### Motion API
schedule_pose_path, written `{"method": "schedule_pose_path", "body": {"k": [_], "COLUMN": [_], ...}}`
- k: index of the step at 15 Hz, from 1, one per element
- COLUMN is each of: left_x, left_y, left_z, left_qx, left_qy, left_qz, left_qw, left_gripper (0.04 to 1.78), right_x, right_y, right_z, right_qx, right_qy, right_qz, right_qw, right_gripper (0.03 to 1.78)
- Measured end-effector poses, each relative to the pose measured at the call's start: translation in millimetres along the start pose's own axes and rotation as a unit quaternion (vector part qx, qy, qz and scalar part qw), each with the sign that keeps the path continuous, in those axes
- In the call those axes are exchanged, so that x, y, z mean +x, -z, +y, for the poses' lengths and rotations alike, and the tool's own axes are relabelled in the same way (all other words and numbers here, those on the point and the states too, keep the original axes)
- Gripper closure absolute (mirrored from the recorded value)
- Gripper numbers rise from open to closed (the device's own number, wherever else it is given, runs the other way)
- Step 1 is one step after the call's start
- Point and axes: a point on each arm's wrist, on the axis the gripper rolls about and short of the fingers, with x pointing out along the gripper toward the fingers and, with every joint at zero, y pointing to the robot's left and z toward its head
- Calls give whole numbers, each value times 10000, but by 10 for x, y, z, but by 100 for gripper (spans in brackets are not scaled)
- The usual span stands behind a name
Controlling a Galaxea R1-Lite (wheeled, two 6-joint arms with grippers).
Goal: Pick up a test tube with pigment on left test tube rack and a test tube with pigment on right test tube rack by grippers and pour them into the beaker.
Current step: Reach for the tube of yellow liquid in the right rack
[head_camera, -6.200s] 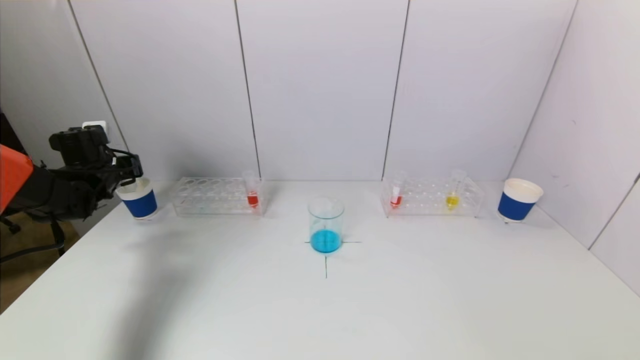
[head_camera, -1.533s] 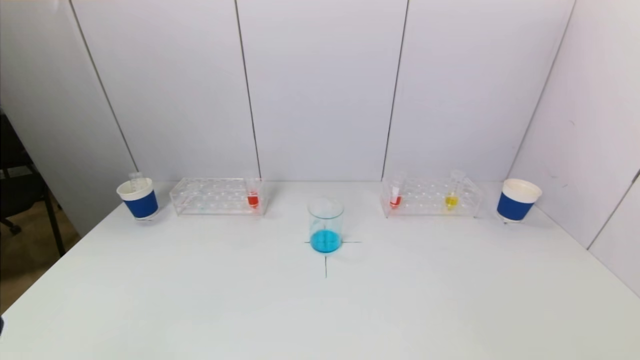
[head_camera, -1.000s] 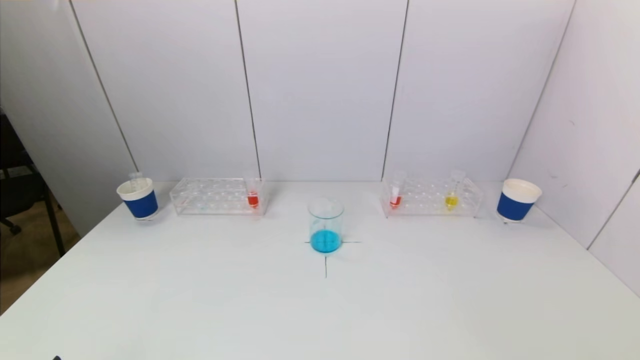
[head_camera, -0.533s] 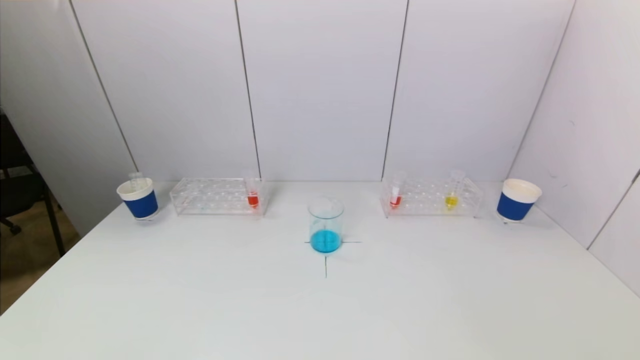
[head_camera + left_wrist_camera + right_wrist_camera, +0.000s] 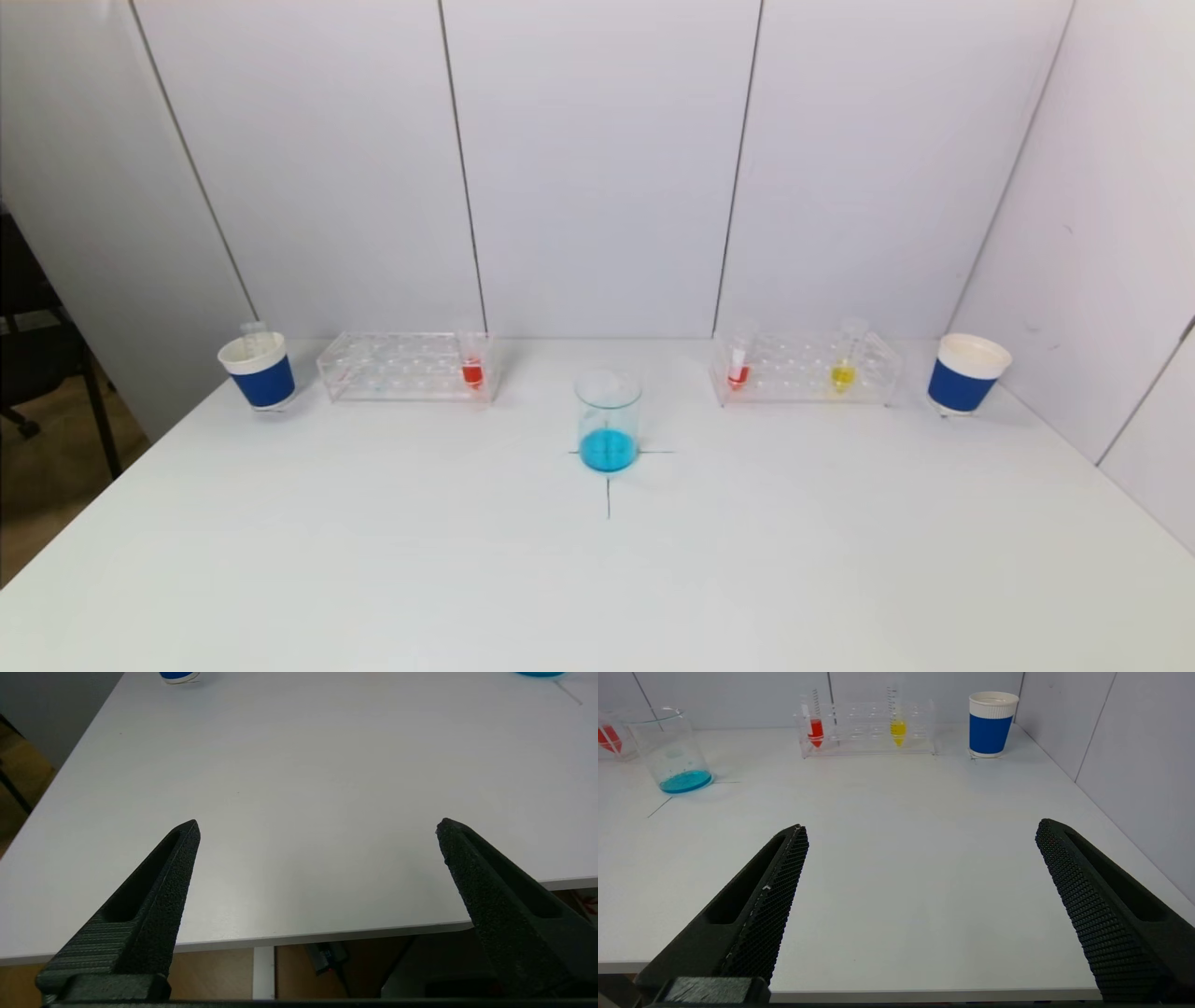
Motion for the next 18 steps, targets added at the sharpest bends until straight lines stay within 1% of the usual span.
{"method": "schedule_pose_path", "body": {"k": [1,2,6,7,9,11,13,18], "left_x": [10,17,21,20,18,17,15,13], "left_y": [33,67,81,65,63,66,93,99], "left_z": [6,7,13,12,6,5,4,4], "left_qx": [209,327,137,131,285,315,269,179], "left_qy": [-165,-227,-366,-313,-179,-160,-162,-169], "left_qz": [49,115,62,-30,-67,-63,67,65], "left_qw": [9996,9991,9992,9994,9994,9994,9995,9997], "left_gripper": [6,6,6,6,6,6,6,6], "right_x": [0,0,0,0,0,0,0,0], "right_y": [0,0,0,0,0,0,0,0], "right_z": [0,0,0,0,0,0,0,0], "right_qx": [0,-2,0,0,0,0,1,0], "right_qy": [-1,0,0,0,0,0,0,0], "right_qz": [2,2,0,2,0,0,0,0], "right_qw": [10000,10000,10000,10000,10000,10000,10000,10000], "right_gripper": [4,4,4,4,4,4,4,4]}}
